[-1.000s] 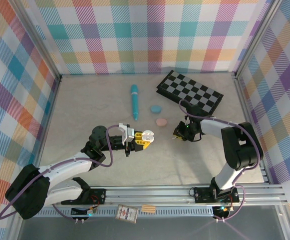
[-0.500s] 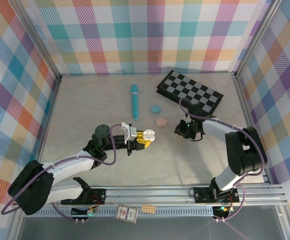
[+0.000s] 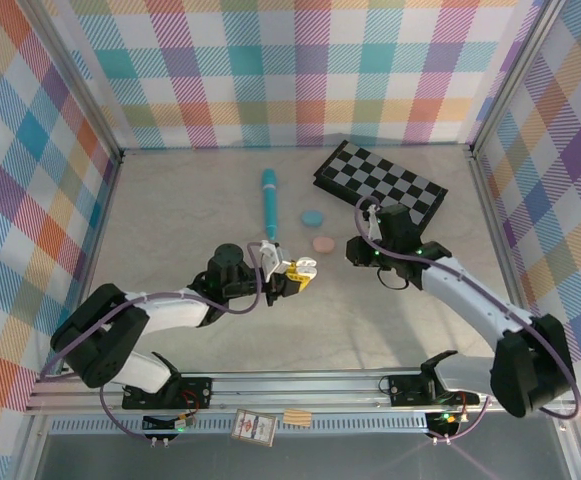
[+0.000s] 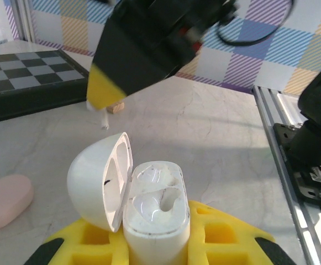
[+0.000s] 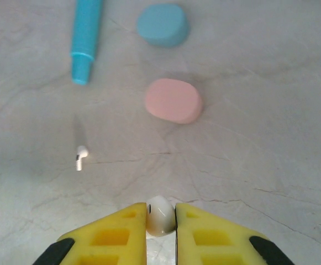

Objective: Insert the wireless bluetooth earbuds into the charging case

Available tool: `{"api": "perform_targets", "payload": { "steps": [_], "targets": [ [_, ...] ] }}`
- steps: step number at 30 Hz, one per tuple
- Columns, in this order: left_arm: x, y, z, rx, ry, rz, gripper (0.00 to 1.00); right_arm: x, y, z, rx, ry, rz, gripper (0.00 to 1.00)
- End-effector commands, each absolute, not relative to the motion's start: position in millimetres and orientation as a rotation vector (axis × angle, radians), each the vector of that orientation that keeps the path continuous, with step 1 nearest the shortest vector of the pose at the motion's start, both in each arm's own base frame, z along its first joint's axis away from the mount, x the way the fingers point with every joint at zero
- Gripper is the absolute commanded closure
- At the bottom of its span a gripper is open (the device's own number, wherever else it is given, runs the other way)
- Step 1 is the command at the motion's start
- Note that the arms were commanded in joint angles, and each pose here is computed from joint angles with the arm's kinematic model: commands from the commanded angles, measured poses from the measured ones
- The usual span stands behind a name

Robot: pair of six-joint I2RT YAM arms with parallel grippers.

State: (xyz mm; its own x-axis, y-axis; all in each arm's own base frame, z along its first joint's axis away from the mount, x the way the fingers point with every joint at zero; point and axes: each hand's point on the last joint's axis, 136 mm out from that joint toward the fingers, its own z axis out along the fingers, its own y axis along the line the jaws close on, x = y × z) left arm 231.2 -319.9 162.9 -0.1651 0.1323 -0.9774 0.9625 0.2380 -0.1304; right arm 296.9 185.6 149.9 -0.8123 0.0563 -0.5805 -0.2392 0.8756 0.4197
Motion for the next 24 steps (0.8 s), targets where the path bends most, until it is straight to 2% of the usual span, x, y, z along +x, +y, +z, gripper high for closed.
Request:
{"api": "perform_targets", "payload": {
  "steps": [1, 10, 24],
  "targets": [
    [242, -330, 184, 1.043, 1.456, -1.063, 1.00, 289, 189, 172, -0.259, 2.371, 0.610, 0.83],
    [253, -336, 168, 1.049, 1.542, -1.058, 1.00, 268, 214, 214, -0.423, 2.272, 0.653, 0.83],
    [242, -344, 163, 1.127, 1.563, -1.090, 1.00, 259, 243, 226, -0.527, 2.225, 0.690, 0.83]
  ]
}}
